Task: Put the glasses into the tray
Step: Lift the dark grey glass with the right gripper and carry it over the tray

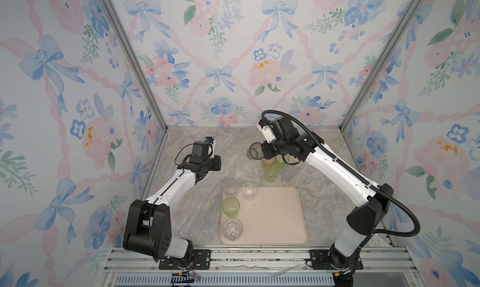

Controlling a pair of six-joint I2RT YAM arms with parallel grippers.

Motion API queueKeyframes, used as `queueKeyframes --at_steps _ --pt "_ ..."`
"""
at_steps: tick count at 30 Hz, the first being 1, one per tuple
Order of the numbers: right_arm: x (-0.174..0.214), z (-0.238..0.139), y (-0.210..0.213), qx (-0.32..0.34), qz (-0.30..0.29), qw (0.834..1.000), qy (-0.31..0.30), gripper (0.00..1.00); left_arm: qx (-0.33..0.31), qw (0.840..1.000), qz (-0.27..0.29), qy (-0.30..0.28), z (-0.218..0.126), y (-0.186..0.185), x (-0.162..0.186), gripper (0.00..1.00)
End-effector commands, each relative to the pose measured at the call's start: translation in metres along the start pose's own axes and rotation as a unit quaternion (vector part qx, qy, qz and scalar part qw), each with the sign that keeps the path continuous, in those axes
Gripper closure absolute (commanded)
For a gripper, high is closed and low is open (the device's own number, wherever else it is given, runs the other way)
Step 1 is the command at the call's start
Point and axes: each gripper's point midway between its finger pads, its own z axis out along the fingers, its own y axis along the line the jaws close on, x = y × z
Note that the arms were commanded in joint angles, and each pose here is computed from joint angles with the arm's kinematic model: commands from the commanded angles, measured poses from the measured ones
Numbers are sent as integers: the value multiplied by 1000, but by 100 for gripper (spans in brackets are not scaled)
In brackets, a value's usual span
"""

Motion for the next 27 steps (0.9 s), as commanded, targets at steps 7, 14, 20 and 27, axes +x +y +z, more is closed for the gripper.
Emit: queueKeyframes --at_steps 7,14,20,27 --pt "96 -36 39 0 -62 993 100 100 -27 999 16 -22 -17 -2 -6 73" --pt "144 -18 78 -30 -90 981 167 100 -30 999 20 -24 -26 -5 -5 73" --pt "173 3 105 -60 -93 971 211 100 -30 999 22 -26 -28 -8 -5 73" --pt "192 32 118 -59 -96 962 249 100 -29 999 36 -11 -20 -16 5 73"
